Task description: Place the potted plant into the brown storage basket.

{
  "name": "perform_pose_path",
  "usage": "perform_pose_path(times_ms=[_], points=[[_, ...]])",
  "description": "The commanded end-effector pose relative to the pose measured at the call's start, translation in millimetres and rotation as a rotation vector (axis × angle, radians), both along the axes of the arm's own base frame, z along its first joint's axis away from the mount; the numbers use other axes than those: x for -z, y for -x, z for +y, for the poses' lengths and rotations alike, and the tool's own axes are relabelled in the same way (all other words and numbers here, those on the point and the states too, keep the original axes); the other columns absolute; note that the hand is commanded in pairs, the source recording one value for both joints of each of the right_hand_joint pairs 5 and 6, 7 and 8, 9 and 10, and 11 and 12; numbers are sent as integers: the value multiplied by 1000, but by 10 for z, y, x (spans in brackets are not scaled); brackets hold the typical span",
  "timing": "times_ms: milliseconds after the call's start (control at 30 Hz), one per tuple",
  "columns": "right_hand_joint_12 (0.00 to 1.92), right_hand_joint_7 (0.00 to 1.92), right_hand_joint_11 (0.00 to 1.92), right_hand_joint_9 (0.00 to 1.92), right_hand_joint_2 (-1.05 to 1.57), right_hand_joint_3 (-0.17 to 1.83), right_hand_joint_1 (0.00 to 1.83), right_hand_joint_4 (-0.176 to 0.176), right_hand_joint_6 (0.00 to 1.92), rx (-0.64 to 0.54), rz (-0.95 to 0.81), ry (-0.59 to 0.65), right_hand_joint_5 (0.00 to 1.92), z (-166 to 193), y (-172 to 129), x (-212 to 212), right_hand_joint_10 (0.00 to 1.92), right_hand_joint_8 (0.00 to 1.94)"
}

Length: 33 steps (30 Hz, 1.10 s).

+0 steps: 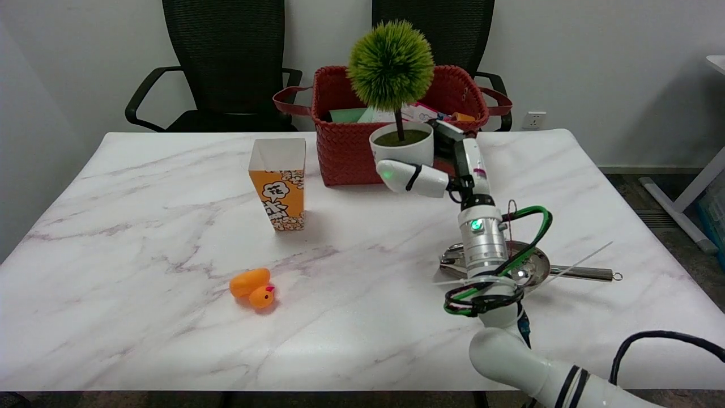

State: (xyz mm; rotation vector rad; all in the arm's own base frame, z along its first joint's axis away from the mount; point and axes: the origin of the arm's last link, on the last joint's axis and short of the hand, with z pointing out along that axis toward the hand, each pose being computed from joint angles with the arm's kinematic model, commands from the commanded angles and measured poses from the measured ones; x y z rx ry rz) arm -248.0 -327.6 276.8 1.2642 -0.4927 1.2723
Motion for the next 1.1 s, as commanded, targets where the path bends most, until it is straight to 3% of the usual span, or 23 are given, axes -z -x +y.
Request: perform_pose_path(times_ms=[33, 367, 667, 833, 933, 1100], points=[[733, 1307, 733, 1090, 441, 157, 1174, 0, 799, -112, 67, 129, 799, -299, -371, -449, 1090, 1307], [685, 1279, 685, 1052, 312, 181, 1184, 0, 701, -172, 129, 173, 701, -496, -703, -763, 1052, 1279], [664, 1259, 664, 1036, 245, 186, 1182, 0, 640, -123, 149, 192, 640, -779, -825, -1016, 1036, 1259], [615, 1255, 615, 1016, 182, 120, 1172, 0, 588, -92, 129, 176, 588, -1085, -892, -1077, 1016, 1255], [578, 1231, 578, 954, 143, 7, 1111, 0, 426, -86, 126, 181, 426, -1309, -981, -1082, 954, 1231], [541, 1217, 541, 933, 107, -14, 1085, 0, 414, -51, 145, 205, 414, -1591, -1055, -1063, 933, 1217]])
